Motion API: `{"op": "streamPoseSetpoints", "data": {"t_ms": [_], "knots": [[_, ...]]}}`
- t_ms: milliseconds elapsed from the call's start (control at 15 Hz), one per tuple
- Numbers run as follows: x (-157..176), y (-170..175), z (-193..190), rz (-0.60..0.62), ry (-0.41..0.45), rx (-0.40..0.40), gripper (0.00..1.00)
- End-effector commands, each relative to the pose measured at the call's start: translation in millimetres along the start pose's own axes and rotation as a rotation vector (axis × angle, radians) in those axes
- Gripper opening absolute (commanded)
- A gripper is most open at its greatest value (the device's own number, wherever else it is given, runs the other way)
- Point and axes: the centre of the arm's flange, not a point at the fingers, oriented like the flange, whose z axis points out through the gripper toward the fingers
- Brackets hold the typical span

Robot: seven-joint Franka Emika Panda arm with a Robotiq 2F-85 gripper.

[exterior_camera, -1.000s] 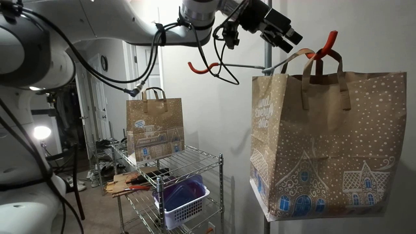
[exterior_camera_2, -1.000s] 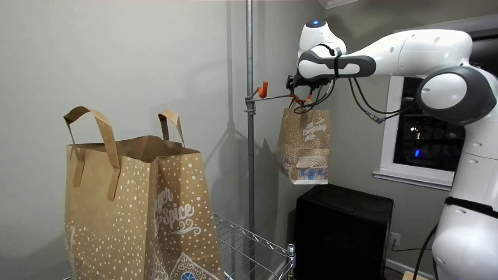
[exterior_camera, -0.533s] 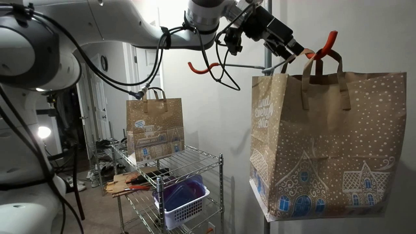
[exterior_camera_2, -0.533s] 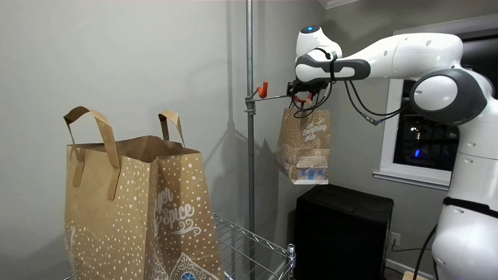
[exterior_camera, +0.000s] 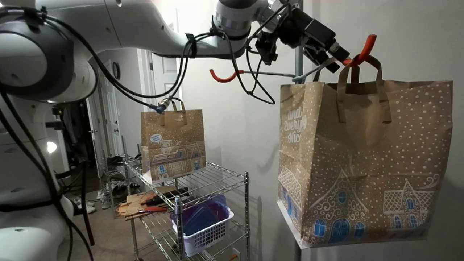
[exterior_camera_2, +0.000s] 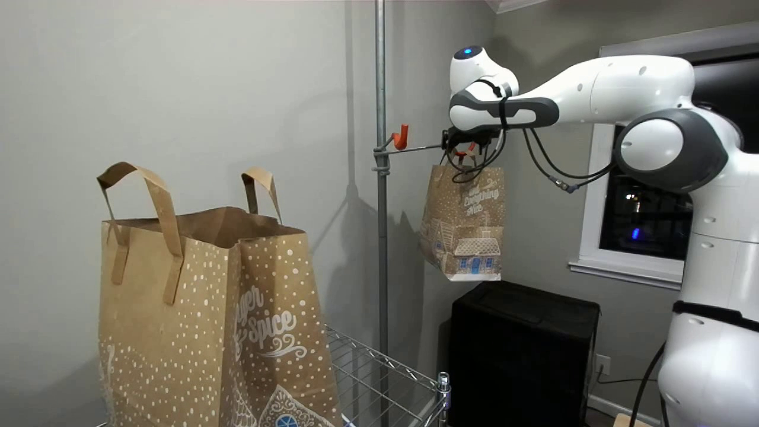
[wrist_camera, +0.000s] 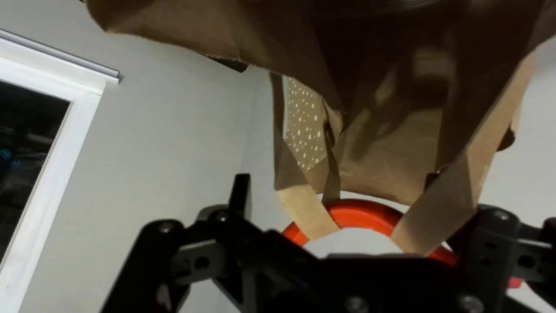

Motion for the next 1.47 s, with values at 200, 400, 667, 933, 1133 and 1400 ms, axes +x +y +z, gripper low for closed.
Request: {"op": "streamPoseSetpoints", "data": {"t_ms": [200,400,667,933,1133,1400], "knots": [[13,12,1,0.019,0.027,-0.079,1.00],[11,8,7,0.017,0.017,-0.083,1.00],[9,2,19,-0.023,0.039,-0.114,1.00],[7,-1,33,-0.057,0.061,-0.149,1.00],[4,-2,42,-0.092,0.071,-0.165,1.00],[2,-3,48,-0.144,0.124,-0.203,1.00]]}}
